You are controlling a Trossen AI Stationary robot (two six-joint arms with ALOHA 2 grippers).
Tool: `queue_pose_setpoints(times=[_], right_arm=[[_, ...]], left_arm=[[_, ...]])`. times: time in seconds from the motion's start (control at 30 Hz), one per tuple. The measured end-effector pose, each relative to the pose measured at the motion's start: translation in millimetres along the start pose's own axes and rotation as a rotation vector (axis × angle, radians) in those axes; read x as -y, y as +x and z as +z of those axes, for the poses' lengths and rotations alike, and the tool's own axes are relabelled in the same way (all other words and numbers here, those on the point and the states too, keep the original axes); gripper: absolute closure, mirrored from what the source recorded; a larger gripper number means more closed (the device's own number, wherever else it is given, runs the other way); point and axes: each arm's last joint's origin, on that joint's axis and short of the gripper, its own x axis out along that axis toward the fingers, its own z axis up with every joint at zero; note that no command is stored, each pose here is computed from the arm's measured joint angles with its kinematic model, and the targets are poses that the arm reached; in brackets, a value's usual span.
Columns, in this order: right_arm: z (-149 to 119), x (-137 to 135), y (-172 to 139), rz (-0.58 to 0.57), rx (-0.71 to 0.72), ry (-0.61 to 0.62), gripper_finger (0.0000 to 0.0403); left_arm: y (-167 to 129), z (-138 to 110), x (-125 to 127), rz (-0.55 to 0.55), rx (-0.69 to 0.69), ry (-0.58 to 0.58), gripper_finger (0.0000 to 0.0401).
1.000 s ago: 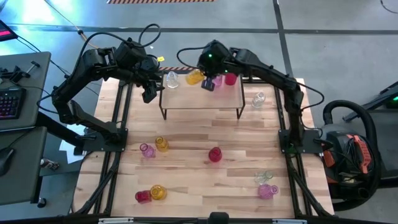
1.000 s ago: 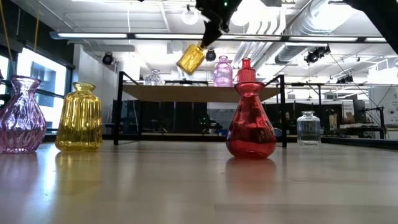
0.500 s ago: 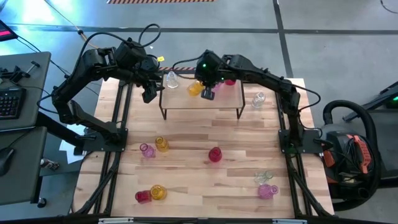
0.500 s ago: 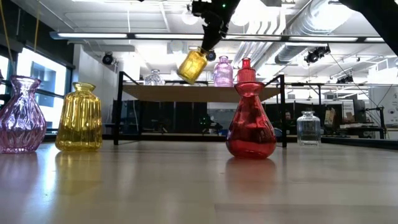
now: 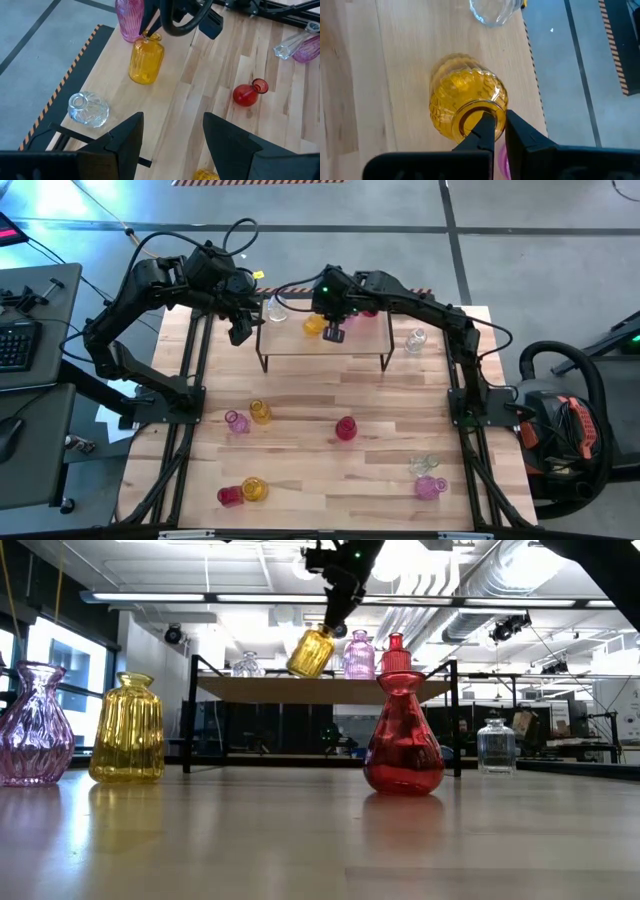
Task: Sort vases onto shelf
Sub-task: Put the bottom right yellow vase on the shelf
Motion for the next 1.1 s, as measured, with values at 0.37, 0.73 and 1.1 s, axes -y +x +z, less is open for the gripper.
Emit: queue_pose_setpoints(times=[0.37,0.73,1.1], right_arm=[[0.5,1.2,0.2,-0.004,0.008,0.005,0.0392],[0.8,2.8,15.4,0.027,-0.003,0.027,0.0375],[3.1,3.6,15.8,0.009,0.018,0.016,0.0375]], left_arm=[[0.0,0.0,0.1,0.000,0.000,0.000,0.0204],[0.0,0.0,0.1,0.000,0.000,0.000,0.0204],[-0.1,0.0,0.0,0.000,0.000,0.000,0.0204]])
